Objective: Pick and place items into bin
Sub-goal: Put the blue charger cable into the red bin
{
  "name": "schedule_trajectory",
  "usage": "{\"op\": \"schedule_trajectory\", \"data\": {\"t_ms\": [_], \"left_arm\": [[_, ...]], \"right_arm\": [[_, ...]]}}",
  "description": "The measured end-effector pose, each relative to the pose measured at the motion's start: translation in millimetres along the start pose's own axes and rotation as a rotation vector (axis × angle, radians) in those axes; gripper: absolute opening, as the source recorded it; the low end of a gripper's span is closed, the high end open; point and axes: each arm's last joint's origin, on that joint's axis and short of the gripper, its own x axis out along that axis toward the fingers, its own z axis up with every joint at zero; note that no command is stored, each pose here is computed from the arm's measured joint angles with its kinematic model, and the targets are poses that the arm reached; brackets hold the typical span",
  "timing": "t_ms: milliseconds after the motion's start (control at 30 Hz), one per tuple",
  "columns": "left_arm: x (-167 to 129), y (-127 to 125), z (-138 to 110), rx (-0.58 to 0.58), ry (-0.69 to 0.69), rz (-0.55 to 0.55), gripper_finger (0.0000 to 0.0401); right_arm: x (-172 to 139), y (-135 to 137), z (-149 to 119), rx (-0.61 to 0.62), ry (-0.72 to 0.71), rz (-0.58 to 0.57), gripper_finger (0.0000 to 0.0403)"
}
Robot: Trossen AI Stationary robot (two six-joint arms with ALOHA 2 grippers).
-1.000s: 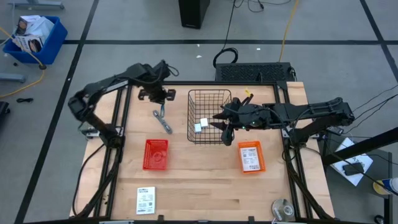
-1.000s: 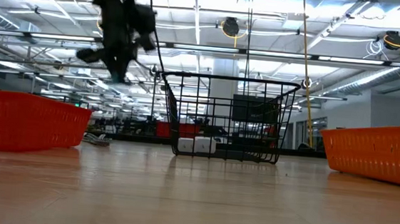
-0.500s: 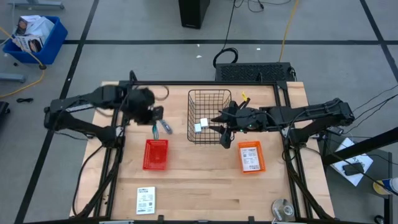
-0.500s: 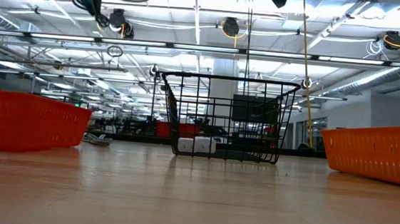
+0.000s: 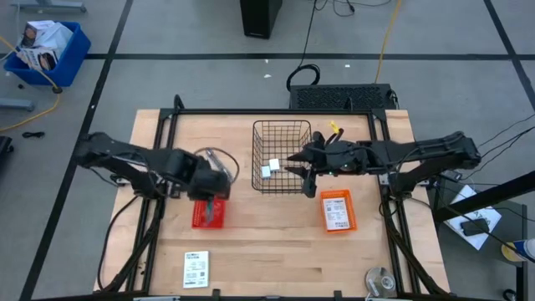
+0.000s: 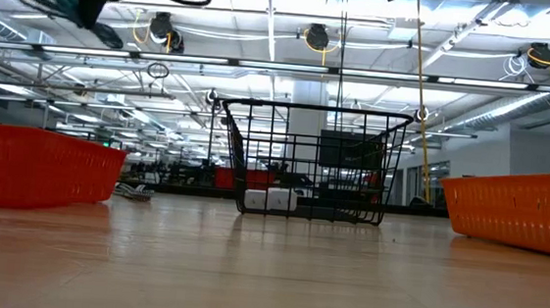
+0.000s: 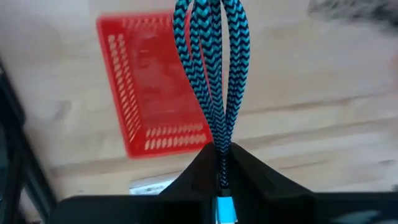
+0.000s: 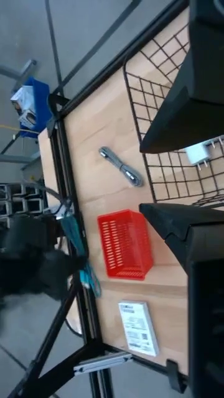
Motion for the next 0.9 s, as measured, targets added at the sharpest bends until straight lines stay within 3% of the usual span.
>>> {"op": "schedule_trajectory", "data": {"t_ms": [300,567,900], "left_arm": [[40,-10,-17,0.039,0.058,0.099,0.0013],[70,19,-15,-0.075,0.087,0.017,0.0016],[104,50,7,-0.189,0.081,-0.103,0.0031]], "right_arm": [[-10,-4,5,-0.011,-0.030,0.001,0.0132],[-14,-2,5,-0.005,-0.033,0.035,0.0132],[-14,0,5,-0.009,-0.033,0.040,0.0132]]}}
